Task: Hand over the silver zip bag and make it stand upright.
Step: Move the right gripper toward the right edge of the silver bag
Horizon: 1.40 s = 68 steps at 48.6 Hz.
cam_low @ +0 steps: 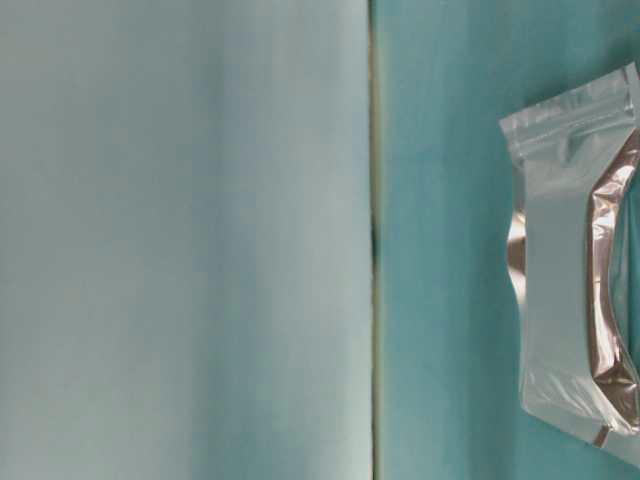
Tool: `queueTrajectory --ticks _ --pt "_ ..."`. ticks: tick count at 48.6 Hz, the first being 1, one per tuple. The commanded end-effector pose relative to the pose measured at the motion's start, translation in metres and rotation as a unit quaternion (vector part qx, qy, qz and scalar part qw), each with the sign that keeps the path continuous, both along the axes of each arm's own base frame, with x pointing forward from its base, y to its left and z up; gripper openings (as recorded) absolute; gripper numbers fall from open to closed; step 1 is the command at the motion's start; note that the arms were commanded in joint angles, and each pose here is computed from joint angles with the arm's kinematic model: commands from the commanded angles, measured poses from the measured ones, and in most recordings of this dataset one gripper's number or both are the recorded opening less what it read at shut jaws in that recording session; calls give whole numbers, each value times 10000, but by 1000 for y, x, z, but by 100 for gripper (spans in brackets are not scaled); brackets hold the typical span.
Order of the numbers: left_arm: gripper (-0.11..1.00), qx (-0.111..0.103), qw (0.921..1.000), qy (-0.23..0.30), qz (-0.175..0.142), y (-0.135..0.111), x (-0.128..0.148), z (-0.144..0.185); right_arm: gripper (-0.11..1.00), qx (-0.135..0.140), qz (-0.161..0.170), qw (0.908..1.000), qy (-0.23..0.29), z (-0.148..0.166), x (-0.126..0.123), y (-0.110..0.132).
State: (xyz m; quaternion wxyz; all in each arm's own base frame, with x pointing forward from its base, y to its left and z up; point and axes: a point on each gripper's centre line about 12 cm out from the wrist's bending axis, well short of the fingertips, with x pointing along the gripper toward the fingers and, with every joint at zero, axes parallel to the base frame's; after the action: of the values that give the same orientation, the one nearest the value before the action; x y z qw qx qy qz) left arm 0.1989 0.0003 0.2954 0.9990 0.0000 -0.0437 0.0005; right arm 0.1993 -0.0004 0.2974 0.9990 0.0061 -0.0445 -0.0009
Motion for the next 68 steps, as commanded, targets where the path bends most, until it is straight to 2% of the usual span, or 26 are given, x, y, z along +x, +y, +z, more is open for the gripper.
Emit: queueTrajectory --ticks 1,8,13,16,19,23,25,27,34,43,46,48,56,61,63,68 --pt "14 14 10000 77 -2 0 6 3 9 121 7 9999 -62 6 2 0" --pt "0 76 9999 153 -12 -1 15 11 0 986 -75 9950 131 8 7 -3" --pt "-1 99 9996 268 -12 -1 20 14 0 1415 -75 9888 460 4 11 -3" --pt "-1 99 9991 414 -12 -1 23 12 0 1772 -85 9821 628 2 15 -3" --pt "-1 99 9984 560 -12 0 27 10 0 2447 -133 9662 794 1 21 -4" --pt "-1 84 9974 713 -13 0 32 8 0 3428 -211 9337 1010 -4 28 -3" --pt "-1 84 9970 766 -20 -1 34 9 0 3763 -254 9194 1114 -8 31 -3" --pt "-1 85 9968 789 -28 -1 36 10 0 3959 -299 9096 1223 -14 33 -3" --pt "-1 91 9957 919 -13 0 40 6 0 4387 -476 8842 1531 -29 45 -3" --pt "-1 37 9950 995 -4 0 40 4 0 5201 -916 8315 1725 -53 59 -11" --pt "-1 21 9944 1057 -4 0 39 3 0 5388 -977 8194 1696 -57 62 -11" --pt "-1 21 9938 1110 -3 0 39 1 0 5475 -1007 8140 1658 -60 64 -12" --pt "-1 29 9928 1194 -3 0 39 -1 1 5486 -1184 8078 1802 -78 67 -13" --pt "-1 42 9926 1217 12 1 39 -1 18 5488 -1264 8031 1947 -89 70 -11" --pt "-1 42 9926 1217 12 1 39 -1 30 5498 -1310 8000 2012 -93 72 -11" --pt "-1 42 9923 1239 12 1 40 -3 59 5600 -1480 7848 2203 -106 78 -12"
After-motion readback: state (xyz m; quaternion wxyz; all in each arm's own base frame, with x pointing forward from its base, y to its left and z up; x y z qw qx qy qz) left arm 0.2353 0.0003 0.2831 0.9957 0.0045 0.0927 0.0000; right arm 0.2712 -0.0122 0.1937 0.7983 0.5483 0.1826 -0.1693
